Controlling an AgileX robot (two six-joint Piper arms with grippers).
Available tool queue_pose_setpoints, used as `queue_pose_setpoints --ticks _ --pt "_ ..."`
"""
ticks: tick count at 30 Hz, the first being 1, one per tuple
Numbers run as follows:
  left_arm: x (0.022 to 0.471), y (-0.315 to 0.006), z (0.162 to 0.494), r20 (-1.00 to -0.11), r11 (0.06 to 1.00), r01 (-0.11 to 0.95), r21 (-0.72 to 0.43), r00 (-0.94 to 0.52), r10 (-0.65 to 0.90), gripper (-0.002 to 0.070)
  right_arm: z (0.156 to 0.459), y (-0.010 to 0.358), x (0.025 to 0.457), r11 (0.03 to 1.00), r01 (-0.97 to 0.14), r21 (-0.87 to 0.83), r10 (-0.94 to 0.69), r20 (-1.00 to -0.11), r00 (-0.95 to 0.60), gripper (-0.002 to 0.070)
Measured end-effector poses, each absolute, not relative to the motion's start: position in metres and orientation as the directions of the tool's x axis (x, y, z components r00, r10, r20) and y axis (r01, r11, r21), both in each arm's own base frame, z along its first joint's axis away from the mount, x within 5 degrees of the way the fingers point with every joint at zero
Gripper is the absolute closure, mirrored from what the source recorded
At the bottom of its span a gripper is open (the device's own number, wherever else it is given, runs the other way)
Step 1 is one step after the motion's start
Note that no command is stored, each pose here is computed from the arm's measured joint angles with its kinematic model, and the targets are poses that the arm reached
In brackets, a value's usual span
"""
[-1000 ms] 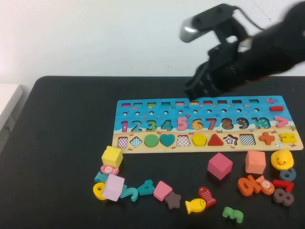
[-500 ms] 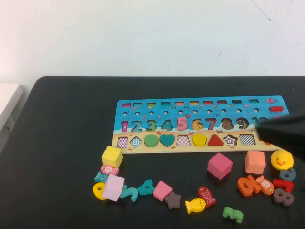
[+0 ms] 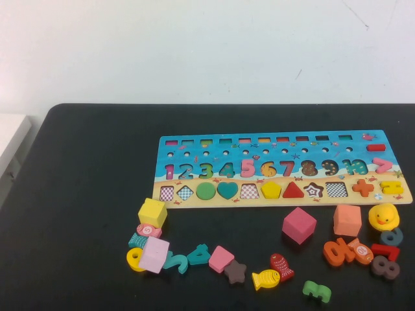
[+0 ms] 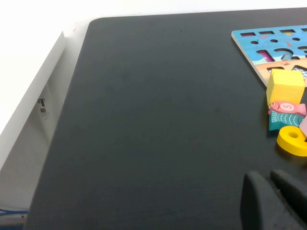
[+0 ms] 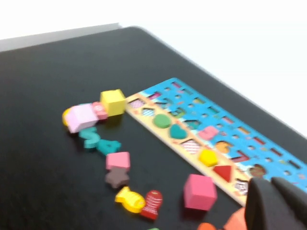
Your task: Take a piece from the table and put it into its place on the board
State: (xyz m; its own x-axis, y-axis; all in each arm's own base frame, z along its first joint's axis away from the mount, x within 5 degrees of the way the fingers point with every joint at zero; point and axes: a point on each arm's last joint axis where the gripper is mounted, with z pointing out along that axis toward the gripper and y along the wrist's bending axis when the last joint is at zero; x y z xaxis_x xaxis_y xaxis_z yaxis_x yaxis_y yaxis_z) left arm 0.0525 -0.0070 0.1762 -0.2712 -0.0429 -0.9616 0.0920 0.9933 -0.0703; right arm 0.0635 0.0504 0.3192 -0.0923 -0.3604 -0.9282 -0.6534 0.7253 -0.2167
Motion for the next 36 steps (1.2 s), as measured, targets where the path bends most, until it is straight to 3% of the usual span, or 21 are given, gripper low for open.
queue_pose_setpoints --ticks 5,10,18,22,29,36 --pt "0.052 -0.007 0.176 -0.962 0.993 0.092 -0.070 -0.271 -0.043 0.0678 0.307 0.036 0.055 0.780 -0.577 -0.245 -0.352 -0.932 -0.081 0.0657" --pt "0.052 -0.007 0.176 -0.961 0.993 0.092 -0.072 -0.271 -0.045 0.0678 0.294 0.018 0.057 0.890 -0.408 -0.205 -0.287 -0.946 -0.149 0.0657" --pt "0.052 -0.007 0.176 -0.961 0.993 0.092 -0.072 -0.271 -0.045 0.0678 0.262 -0.007 0.064 0.988 -0.008 -0.155 -0.153 -0.964 -0.218 0.0657" --pt "0.052 -0.007 0.176 -0.961 0.993 0.092 -0.072 -0.271 -0.045 0.0678 0.238 -0.011 0.068 0.986 0.125 -0.106 -0.095 -0.992 -0.087 0.0657" --pt "0.052 -0.007 0.176 -0.961 0.993 0.092 -0.072 -0.271 -0.045 0.0678 0.211 -0.006 0.070 0.994 0.097 -0.044 -0.046 -0.999 0.026 0.0657" --pt "0.052 -0.007 0.176 -0.961 0.993 0.092 -0.072 -0.271 -0.045 0.0678 0.208 -0.004 0.064 0.996 0.085 -0.032 -0.038 -0.997 0.074 0.0657"
